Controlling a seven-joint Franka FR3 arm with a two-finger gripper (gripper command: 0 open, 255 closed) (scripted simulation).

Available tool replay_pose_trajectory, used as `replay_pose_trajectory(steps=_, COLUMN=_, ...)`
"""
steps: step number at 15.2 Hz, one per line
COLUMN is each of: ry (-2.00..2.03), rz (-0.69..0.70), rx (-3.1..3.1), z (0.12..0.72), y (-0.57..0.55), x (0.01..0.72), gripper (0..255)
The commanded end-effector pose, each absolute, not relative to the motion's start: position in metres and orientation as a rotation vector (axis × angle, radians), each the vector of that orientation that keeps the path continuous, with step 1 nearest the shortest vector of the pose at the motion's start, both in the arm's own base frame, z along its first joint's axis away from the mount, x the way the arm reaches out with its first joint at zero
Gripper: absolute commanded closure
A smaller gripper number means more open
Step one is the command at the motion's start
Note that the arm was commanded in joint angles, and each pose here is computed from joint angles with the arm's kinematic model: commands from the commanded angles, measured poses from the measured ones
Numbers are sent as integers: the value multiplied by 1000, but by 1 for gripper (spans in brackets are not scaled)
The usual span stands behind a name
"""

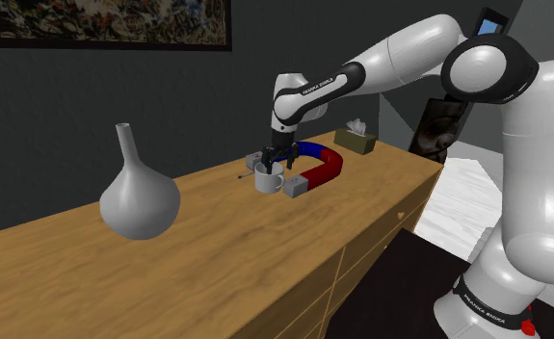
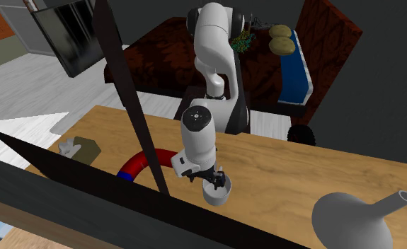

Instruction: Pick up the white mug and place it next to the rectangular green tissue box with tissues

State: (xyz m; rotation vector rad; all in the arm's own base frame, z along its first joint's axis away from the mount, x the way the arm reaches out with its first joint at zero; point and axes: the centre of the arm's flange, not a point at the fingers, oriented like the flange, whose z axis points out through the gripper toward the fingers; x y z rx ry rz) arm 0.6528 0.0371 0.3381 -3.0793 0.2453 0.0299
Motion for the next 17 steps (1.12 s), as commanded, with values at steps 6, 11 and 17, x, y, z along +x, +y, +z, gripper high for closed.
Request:
replay_pose_trajectory(steps=6, ry=245, rz=30, rx=-3079, z=338, y=37, x=653, gripper=255)
replay_pose_trajectory(steps=11, ry=245, rz=30, rx=-3079, z=338, y=37, x=653, gripper=255)
replay_pose_trajectory(steps=17, ry=245, rz=30, rx=-3079, z=354, y=37, x=653, gripper=255)
